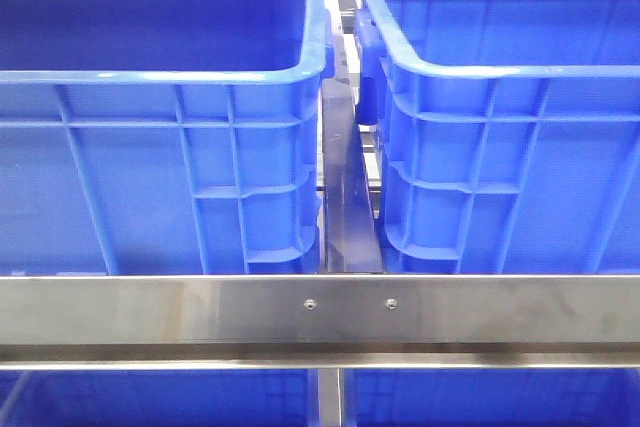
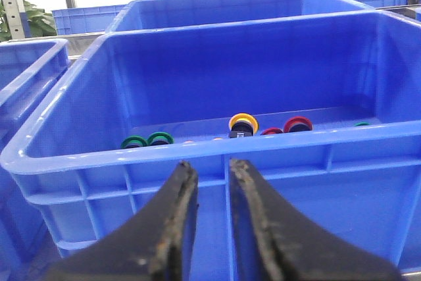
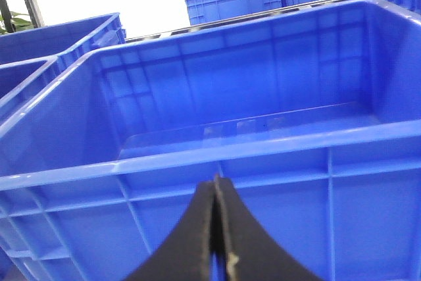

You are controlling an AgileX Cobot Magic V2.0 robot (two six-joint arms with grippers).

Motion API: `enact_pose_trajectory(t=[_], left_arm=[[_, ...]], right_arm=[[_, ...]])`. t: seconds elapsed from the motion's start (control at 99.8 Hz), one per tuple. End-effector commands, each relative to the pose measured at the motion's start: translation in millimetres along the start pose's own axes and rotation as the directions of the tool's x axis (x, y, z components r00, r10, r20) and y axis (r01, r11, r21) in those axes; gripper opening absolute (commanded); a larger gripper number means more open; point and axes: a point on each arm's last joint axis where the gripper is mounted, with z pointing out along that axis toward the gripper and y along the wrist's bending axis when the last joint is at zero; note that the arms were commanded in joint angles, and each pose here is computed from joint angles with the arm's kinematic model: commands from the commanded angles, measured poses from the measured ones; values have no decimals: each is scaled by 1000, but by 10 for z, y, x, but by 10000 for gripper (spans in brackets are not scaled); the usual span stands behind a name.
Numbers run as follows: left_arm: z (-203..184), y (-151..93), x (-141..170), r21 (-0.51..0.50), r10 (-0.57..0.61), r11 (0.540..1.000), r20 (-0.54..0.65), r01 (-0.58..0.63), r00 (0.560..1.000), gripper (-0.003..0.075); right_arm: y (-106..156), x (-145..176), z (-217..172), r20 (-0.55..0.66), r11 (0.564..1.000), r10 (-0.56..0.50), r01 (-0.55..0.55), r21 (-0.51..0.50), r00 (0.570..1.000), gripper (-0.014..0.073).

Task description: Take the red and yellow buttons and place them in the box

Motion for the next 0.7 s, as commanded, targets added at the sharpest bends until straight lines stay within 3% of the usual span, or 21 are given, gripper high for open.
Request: enact_pose_trajectory(t=[0.0,0.481,0.692], left_arm=[[-13,-12,75,15,-7,1000,63,6,998,93],[-15,-12,54,16,-9,1000,70,8,998,93],[-45,-8,-212,17,-55,998,124,53,991,93]], right_arm=[[31,-153,-31,125,1000,-8,11,-21,992,-68],[31,-153,-31,125,1000,-8,11,-21,992,-68],[31,-153,-31,125,1000,-8,11,-21,992,-68]])
